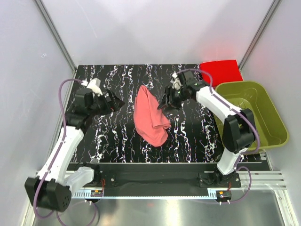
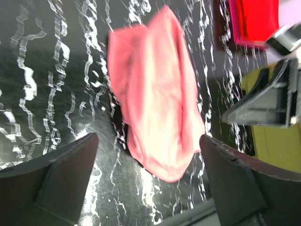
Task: Fold and stack the t-shirts
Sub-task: Move the tshirt to the center of the board, then flatten the tshirt out
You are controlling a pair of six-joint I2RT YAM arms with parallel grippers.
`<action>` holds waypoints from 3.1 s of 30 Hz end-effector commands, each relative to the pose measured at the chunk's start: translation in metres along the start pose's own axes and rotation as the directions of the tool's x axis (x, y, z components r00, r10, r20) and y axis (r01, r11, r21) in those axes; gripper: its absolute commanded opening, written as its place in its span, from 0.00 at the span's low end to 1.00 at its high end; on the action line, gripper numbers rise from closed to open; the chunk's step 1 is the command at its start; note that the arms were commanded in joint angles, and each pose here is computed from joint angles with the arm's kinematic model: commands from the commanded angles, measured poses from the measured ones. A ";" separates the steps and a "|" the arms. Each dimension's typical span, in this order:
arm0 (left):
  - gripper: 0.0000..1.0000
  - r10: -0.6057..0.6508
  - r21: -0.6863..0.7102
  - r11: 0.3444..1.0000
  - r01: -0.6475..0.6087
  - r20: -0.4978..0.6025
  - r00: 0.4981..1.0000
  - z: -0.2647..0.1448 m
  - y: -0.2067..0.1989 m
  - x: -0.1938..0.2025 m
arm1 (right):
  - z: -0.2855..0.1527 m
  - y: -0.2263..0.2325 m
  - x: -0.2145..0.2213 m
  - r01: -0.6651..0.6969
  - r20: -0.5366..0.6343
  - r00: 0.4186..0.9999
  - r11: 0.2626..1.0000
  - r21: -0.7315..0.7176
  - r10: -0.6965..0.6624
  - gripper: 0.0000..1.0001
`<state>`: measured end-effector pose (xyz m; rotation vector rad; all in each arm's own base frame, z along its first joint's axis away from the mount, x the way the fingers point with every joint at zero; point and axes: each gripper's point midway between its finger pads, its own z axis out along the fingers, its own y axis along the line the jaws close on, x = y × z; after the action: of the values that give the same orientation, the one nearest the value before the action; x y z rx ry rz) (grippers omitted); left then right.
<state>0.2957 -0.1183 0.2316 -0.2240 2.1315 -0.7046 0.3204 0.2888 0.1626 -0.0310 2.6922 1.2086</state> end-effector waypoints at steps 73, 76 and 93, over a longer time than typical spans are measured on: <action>0.53 -0.104 -0.251 0.966 0.059 -0.171 0.980 0.070 0.077 -0.016 | -0.129 -0.033 -0.077 0.093 0.365 0.869 0.835 0.543 -0.335 0.00; 0.61 0.082 -0.252 0.959 -0.129 -0.189 0.978 0.062 0.058 -0.013 | -0.124 -0.010 -0.065 0.163 0.360 0.870 0.886 0.433 -0.336 0.00; 0.68 0.006 -0.337 0.937 -0.087 -0.235 0.972 0.057 0.080 0.118 | -0.128 0.013 -0.058 0.200 0.390 0.858 0.917 0.344 -0.333 0.00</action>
<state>0.2433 -0.1270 0.0521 -0.1051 2.6720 -0.2668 0.3535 0.1938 0.2519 -0.0620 2.3849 0.5966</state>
